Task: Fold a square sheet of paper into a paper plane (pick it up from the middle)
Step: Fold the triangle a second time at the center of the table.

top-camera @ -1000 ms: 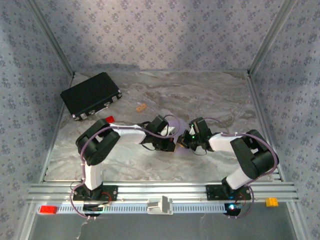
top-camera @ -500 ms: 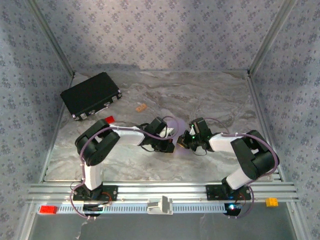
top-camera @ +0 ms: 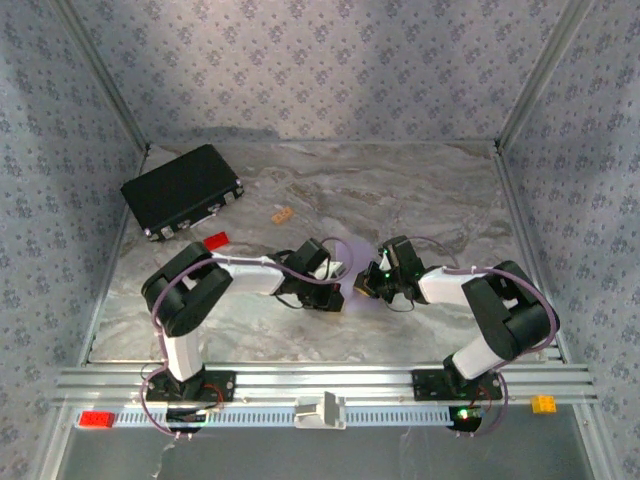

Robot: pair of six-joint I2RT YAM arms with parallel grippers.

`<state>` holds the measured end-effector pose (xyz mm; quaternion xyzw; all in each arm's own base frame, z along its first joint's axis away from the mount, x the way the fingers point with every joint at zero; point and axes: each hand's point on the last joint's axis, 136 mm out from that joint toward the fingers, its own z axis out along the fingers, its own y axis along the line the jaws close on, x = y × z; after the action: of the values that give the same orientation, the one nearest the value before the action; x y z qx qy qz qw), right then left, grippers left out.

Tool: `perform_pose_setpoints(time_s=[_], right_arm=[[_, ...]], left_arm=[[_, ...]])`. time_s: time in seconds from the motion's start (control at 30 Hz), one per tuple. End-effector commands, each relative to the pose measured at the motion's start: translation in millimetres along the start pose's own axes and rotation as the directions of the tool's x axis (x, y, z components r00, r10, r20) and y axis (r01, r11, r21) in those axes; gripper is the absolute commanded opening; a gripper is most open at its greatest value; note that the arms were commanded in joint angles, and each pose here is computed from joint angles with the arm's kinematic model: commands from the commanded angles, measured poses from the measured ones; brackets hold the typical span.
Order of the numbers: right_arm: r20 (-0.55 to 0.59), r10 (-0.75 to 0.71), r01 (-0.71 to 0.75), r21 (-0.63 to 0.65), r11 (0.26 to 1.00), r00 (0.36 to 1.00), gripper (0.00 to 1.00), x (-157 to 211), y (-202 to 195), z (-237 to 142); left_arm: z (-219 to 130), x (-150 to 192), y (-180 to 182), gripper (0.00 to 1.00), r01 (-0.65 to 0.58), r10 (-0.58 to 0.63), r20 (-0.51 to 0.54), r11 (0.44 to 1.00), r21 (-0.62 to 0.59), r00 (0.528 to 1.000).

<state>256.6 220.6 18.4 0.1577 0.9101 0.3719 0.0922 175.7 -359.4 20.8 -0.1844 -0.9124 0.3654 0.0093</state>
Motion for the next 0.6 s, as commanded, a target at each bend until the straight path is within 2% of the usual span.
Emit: perform_pose_setpoints(time_s=[0.0,0.23,0.37,0.57], right_arm=[[-0.003,0.053,-0.052,0.111,0.992,0.999,0.06,8,-32,-1],[-0.003,0.053,-0.052,0.108,0.993,0.999,0.06,7,-31,-1],[-0.003,0.053,-0.053,0.108,0.993,0.999,0.06,7,-31,-1],[-0.004,0.05,-0.049,0.093,0.994,0.999,0.06,7,-27,-1]], left_arm=[[-16,5,-18,0.0,-0.037,0.037,0.007,0.999,0.023,0.999],[-25,-31,-38,0.0,-0.083,0.076,0.107,0.995,0.06,0.991],[-13,-45,-35,0.0,-0.07,0.064,0.097,0.995,0.066,0.993],[6,-45,-10,0.0,-0.018,0.016,0.058,1.0,0.025,0.998]])
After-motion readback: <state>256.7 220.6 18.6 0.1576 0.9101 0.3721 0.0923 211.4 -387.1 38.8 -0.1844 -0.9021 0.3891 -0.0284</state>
